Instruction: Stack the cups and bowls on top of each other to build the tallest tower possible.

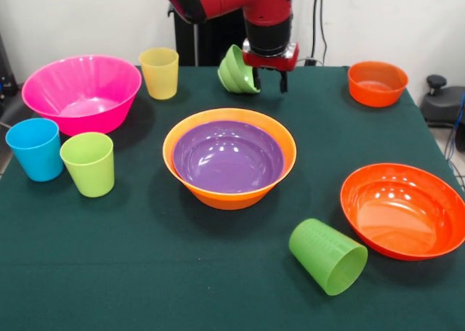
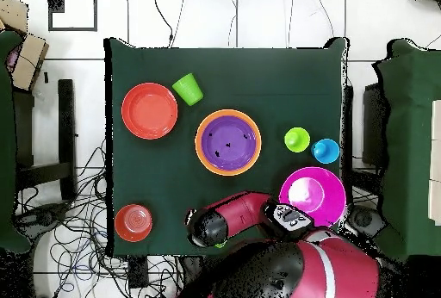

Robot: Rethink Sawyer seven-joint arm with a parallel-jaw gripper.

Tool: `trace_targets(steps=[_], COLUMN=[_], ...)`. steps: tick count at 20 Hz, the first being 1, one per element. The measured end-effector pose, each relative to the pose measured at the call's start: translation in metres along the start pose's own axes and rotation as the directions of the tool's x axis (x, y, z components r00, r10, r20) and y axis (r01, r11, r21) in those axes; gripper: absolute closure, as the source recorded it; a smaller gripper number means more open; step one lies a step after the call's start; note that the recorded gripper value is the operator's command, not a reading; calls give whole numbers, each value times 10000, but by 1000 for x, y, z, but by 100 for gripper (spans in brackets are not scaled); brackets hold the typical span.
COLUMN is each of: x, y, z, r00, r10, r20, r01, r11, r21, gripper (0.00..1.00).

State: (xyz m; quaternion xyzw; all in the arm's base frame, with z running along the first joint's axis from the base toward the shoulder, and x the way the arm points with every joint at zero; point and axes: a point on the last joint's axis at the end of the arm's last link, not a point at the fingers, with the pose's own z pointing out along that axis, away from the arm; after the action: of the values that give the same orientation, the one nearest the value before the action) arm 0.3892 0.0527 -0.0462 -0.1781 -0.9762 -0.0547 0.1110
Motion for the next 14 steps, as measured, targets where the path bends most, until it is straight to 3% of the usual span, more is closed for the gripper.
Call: trace_targets(steps=[14], x=[-11], y=[-1], z=[-6], r00=[9997], r10=[166], r20=[158], r01=[-161], r11=[9995], r21=[-273], gripper=[0])
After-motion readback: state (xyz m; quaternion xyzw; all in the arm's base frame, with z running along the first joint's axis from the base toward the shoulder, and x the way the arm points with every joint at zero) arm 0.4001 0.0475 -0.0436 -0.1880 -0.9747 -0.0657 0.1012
